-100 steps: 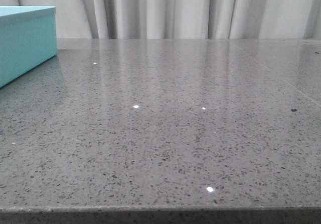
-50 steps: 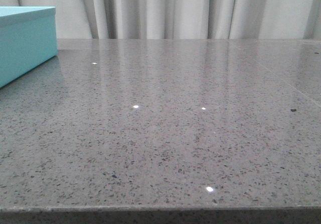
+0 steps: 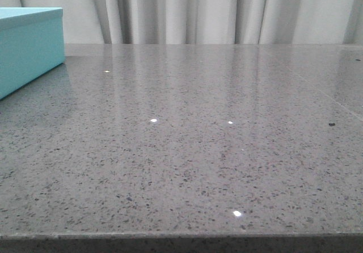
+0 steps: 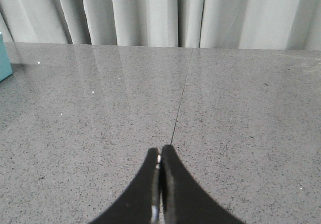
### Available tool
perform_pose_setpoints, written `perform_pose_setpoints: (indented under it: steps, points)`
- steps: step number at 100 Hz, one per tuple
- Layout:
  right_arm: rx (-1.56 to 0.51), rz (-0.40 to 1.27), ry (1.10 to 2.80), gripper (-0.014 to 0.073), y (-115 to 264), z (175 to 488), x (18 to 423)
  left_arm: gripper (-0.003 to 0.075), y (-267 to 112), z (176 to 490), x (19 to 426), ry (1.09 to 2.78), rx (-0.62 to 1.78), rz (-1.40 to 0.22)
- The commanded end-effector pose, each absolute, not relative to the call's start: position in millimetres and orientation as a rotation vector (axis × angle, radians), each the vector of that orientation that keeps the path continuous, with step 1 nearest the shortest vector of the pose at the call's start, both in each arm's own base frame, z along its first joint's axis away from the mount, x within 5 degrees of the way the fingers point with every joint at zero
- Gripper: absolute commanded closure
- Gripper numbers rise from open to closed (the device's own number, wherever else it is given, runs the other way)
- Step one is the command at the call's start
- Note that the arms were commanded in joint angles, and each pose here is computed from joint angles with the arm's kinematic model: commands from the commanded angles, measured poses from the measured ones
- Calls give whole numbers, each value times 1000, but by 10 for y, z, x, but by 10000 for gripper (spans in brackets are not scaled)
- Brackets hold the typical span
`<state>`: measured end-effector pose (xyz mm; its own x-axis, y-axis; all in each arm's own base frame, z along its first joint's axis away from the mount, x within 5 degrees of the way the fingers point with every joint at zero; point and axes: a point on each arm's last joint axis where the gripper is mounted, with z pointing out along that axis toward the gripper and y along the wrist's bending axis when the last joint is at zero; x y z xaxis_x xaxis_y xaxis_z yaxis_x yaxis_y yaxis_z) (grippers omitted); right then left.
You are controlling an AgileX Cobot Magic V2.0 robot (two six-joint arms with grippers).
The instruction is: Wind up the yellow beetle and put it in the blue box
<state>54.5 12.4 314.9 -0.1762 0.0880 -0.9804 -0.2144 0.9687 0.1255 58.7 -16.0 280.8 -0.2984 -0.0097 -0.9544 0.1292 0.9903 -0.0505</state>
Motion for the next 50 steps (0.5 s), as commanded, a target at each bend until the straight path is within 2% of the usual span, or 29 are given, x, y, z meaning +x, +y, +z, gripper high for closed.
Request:
perform_pose_setpoints:
  steps: [1, 50]
  points:
    - [-104, 269, 1611, 662, 124, 3309, 544, 738, -153, 2946, 603, 1789, 59, -147]
    - [-104, 267, 1620, 662, 124, 3301, 544, 738, -153, 2946, 603, 1789, 59, -147]
